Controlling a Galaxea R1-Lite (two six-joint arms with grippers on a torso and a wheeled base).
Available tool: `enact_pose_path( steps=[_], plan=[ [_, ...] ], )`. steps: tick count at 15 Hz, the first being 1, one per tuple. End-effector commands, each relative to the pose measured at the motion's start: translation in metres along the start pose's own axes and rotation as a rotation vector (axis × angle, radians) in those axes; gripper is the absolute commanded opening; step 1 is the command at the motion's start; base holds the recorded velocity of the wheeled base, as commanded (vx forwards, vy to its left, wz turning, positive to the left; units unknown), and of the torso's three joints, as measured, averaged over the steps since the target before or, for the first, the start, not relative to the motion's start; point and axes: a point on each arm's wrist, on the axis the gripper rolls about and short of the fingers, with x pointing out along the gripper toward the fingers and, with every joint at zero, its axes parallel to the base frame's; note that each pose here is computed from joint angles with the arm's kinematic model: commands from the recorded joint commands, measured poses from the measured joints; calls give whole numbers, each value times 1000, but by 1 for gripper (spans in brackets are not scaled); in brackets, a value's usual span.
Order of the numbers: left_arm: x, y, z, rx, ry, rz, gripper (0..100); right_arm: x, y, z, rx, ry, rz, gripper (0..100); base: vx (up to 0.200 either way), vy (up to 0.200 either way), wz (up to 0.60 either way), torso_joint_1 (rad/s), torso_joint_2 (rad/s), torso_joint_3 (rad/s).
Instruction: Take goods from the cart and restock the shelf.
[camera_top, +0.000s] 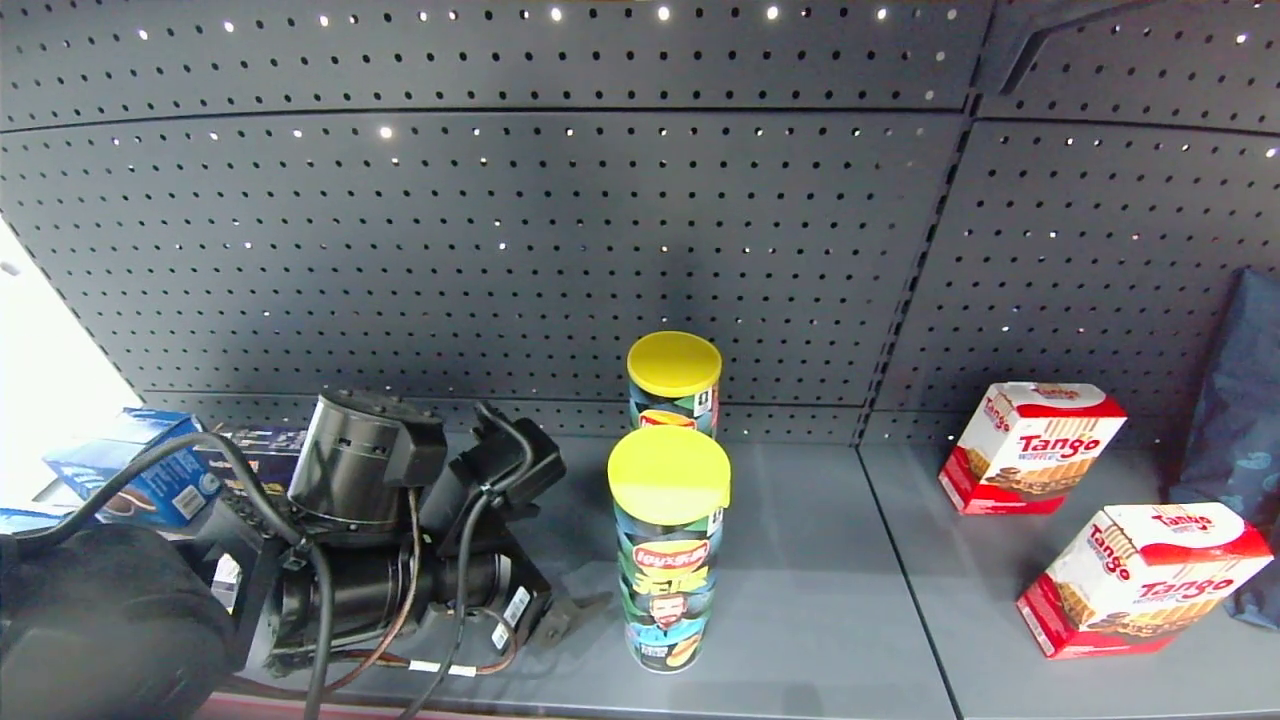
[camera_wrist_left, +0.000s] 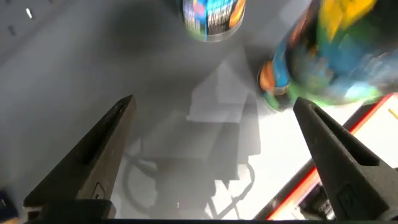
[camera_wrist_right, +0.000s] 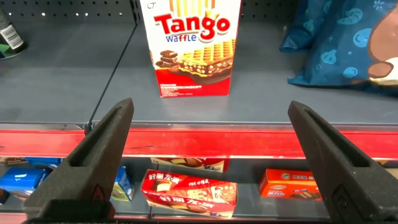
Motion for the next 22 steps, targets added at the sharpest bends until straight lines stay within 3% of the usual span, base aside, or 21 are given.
enact_pose_path(
  steps=[1, 3, 5, 6, 8, 10, 12, 13, 14, 15, 17, 20, 22],
  plan=[
    [-18, 14, 1, -29, -38, 62, 100, 0, 0, 0, 0, 2, 0, 100, 0, 0, 0, 0, 0, 0],
    [-37, 25, 4, -50, -76, 131, 100, 0, 0, 0, 0, 2, 0, 100, 0, 0, 0, 0, 0, 0],
    [-72, 31, 8, -71, -154, 256, 100, 0, 0, 0, 0, 2, 0, 100, 0, 0, 0, 0, 0, 0],
    [-91, 31, 8, -81, -194, 322, 100, 0, 0, 0, 0, 2, 0, 100, 0, 0, 0, 0, 0, 0],
    [-121, 22, 0, -86, -258, 368, 100, 0, 0, 0, -1, 2, 0, 100, 0, 0, 0, 0, 0, 0],
    [-160, 1, -28, -165, -365, 380, 100, 0, 0, 0, -1, 2, 0, 100, 0, 0, 0, 0, 0, 0],
    [-189, -15, -55, -215, -464, 415, 100, 0, 0, 0, 0, 2, 0, 100, 0, 0, 0, 0, 0, 0],
    [-203, -23, -71, -240, -493, 465, 100, 0, 0, 0, -1, 2, 0, 100, 0, 0, 0, 0, 0, 0],
    [-206, -25, -76, -251, -496, 478, 100, 0, 0, 0, -1, 2, 1, 100, 0, 0, 0, 0, 0, 0],
    [-218, -37, -100, -331, -525, 552, 100, 0, 0, 0, 0, 2, 0, 100, 0, 0, 0, 0, 0, 0],
    [-217, -52, -142, -428, -530, 649, 100, 0, 0, 0, -1, 2, 0, 100, 0, 0, 0, 0, 0, 0],
    [-201, -67, -188, -453, -519, 693, 100, 0, 0, 0, 0, 2, 0, 100, 0, 0, 0, 0, 0, 0],
    [-197, -74, -200, -437, -567, 641, 100, 0, 0, 0, 0, 2, 0, 100, 0, 0, 0, 0, 0, 0]
  ],
)
